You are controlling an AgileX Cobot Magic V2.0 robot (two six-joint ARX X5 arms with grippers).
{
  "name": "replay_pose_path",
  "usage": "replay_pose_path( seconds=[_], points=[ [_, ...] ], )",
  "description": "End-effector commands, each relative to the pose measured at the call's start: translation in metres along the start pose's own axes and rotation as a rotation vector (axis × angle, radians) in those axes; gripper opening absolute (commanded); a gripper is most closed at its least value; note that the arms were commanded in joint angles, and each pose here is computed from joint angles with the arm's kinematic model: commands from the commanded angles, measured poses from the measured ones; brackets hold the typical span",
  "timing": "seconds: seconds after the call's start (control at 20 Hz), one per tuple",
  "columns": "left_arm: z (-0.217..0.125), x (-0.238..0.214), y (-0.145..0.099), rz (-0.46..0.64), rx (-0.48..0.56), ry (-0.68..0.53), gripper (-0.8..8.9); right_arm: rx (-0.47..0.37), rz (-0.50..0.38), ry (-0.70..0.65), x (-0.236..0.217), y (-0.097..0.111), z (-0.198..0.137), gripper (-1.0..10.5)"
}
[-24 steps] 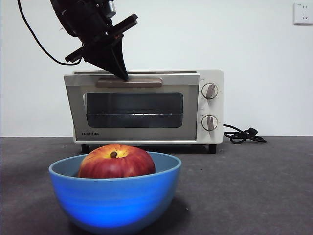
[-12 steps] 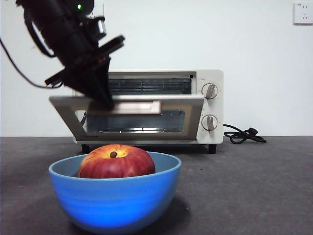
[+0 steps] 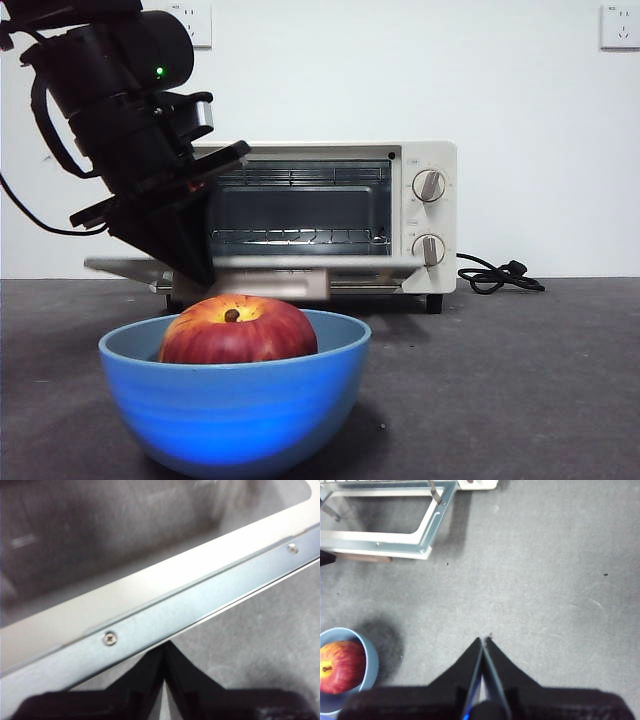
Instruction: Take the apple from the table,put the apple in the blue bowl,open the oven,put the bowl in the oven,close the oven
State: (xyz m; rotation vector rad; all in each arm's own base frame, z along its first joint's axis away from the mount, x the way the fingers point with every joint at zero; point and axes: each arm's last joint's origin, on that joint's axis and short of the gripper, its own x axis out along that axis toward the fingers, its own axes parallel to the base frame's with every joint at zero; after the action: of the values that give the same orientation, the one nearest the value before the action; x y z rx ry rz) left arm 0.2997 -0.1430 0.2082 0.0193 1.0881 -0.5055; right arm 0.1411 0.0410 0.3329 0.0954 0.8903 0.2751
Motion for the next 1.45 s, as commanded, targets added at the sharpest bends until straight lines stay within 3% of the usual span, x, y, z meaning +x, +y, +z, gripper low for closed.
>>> replay_pose_path(
  seconds=[0.05, 0.25, 0.35, 0.6, 0.95, 1.05, 1.15, 1.25, 1.45],
  points=[
    [0.001, 0.004, 0.002, 0.012, 0.013, -0.015, -0.06, 0.002, -0.002, 0.015, 0.006, 0.0, 0.0, -0.1],
    [-0.001, 0.004, -0.001, -0.034, 0.032, 0.007, -0.06, 0.005, 0.004, 0.026, 0.007, 0.0, 0.001, -0.1],
    [-0.005, -0.002, -0.002, -0.045, 0.055, 0.036, -0.06, 0.007, 0.05, 0.035, 0.008, 0.001, 0.001, -0.1],
    [-0.012, -0.061, -0.015, -0.054, 0.099, -0.027, -0.06, -0.015, 0.143, 0.08, 0.022, 0.01, 0.006, -0.1],
    [-0.059, -0.167, -0.03, -0.057, 0.124, -0.146, -0.06, -0.069, 0.278, 0.297, 0.083, 0.084, 0.003, 0.0],
    [-0.076, -0.188, -0.032, -0.053, 0.127, -0.163, -0.06, -0.107, 0.253, 0.352, 0.1, 0.101, 0.001, 0.2],
    [-0.092, -0.205, -0.034, -0.055, 0.132, -0.186, -0.06, -0.151, 0.215, 0.398, 0.113, 0.118, 0.0, 1.9],
    [-0.106, -0.219, -0.035, -0.057, 0.135, -0.21, -0.06, -0.18, 0.188, 0.433, 0.123, 0.133, 0.003, 2.9],
    [-0.127, -0.237, -0.036, -0.061, 0.133, -0.244, -0.06, -0.206, 0.152, 0.507, 0.144, 0.151, 0.008, 2.9]
  ],
)
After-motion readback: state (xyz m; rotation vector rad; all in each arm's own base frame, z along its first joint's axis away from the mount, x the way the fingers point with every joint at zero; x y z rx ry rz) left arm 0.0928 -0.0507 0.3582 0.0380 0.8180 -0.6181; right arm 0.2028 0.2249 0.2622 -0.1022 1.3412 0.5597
